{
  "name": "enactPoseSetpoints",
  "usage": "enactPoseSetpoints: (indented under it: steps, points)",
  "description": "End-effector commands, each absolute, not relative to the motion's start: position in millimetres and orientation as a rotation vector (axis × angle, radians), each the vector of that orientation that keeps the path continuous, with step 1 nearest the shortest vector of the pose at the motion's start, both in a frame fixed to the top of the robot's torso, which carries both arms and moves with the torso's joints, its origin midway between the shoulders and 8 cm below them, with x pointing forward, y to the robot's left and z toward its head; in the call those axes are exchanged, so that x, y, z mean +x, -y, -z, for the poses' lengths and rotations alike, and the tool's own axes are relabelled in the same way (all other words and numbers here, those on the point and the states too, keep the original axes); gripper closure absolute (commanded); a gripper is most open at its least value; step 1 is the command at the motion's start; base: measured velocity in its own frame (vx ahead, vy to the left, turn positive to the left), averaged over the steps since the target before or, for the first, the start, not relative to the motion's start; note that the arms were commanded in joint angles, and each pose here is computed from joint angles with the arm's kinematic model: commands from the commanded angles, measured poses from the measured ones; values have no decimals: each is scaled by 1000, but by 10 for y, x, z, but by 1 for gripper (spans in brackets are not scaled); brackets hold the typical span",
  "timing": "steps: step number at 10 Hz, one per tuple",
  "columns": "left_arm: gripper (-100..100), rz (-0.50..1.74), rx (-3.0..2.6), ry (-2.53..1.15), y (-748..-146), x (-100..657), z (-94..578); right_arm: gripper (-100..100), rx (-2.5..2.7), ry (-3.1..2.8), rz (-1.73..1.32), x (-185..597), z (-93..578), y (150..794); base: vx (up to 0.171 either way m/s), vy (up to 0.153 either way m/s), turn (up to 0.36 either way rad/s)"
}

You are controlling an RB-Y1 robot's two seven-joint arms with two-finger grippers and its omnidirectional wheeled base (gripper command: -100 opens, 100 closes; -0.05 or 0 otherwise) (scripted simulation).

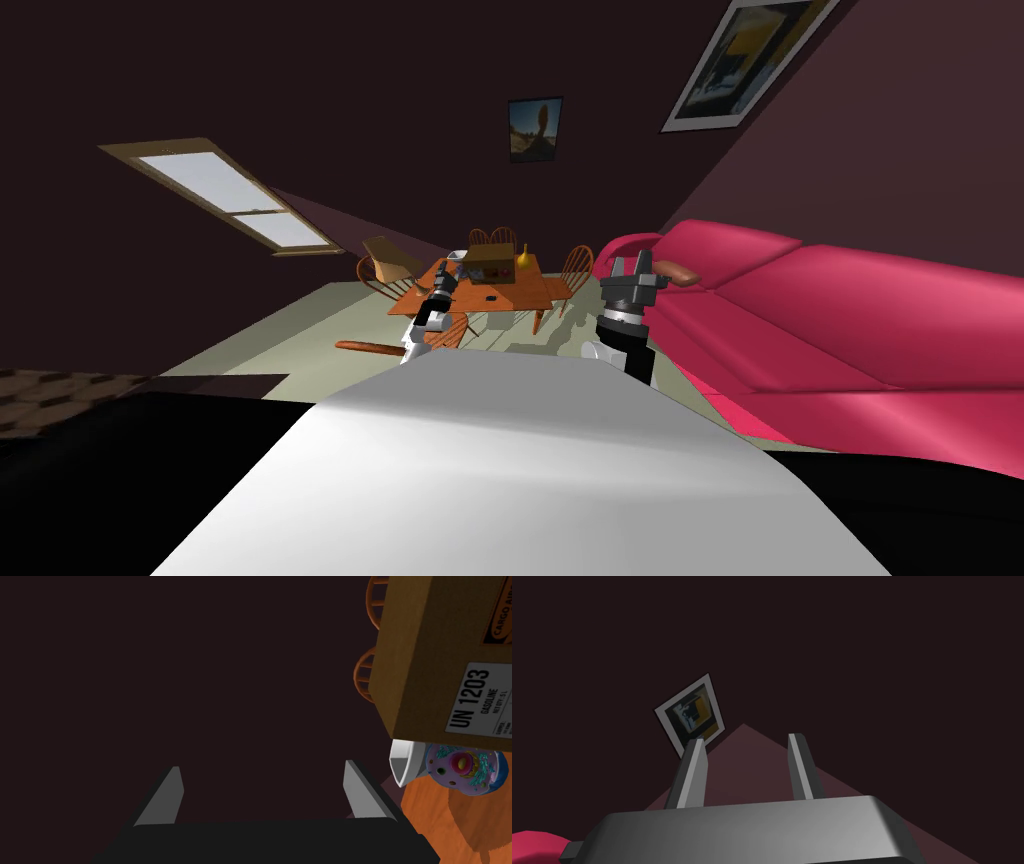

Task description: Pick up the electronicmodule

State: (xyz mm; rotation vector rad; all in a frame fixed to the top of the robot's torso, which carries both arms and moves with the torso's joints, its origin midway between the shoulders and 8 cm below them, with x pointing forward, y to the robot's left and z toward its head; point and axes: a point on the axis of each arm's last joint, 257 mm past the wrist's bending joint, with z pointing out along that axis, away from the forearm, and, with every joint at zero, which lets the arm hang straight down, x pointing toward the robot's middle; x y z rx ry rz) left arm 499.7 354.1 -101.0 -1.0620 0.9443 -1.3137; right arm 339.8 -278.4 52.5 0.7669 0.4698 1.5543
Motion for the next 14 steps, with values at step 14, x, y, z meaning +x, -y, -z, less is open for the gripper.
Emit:
enactPoseSetpoints:
  steps: [14]
  points:
    - [-100,1132,-1515,-1159,-4115,5729,2247,0,767,-470,-1554,3398,-525,2784,-11,29,-125]
